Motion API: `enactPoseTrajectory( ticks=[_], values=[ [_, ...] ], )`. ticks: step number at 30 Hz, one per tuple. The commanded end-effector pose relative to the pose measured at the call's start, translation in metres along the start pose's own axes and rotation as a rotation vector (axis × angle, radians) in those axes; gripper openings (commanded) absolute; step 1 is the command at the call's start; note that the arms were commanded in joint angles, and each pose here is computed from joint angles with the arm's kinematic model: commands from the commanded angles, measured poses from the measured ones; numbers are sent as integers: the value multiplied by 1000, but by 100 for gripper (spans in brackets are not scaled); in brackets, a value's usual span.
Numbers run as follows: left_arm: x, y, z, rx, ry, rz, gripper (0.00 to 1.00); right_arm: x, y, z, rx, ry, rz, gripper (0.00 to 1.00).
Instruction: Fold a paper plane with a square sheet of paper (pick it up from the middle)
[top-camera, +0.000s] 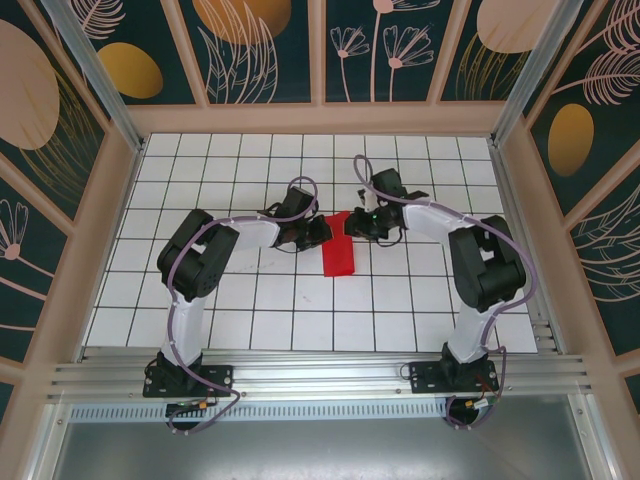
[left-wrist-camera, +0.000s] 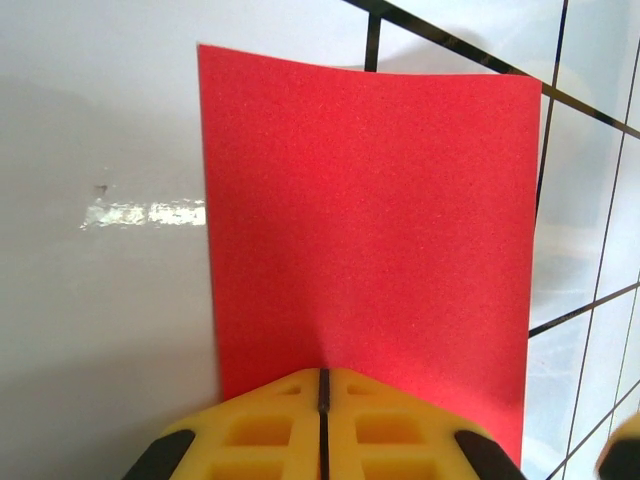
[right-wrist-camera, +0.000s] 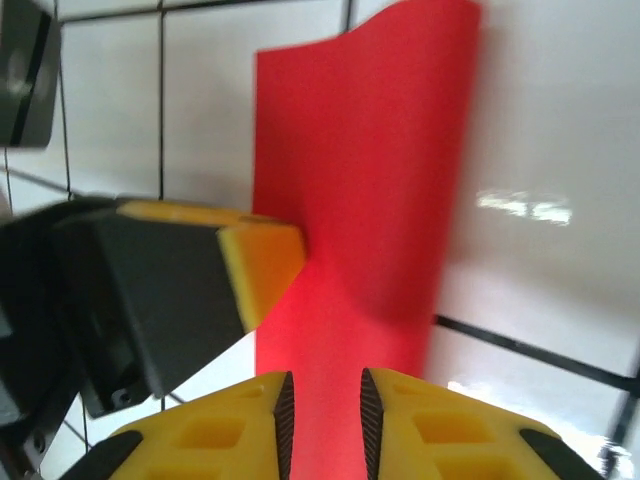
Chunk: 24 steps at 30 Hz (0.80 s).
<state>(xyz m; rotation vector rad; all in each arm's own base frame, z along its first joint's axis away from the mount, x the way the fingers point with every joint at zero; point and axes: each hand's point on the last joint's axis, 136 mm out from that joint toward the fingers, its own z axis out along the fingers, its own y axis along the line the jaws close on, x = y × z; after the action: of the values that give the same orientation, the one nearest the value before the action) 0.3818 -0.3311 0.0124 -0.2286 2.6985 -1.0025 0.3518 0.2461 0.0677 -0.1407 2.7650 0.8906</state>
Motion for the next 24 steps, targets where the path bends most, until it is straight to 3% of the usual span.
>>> enactPoseTrajectory(
  ticks=[1,24],
  values=[
    [30,78,18,-239,82,-56,8,12,7,13,-21,59,-1,23],
    [33,79,20,-232,93,-56,8,32,-37,32,83,119,37,19]
  ],
)
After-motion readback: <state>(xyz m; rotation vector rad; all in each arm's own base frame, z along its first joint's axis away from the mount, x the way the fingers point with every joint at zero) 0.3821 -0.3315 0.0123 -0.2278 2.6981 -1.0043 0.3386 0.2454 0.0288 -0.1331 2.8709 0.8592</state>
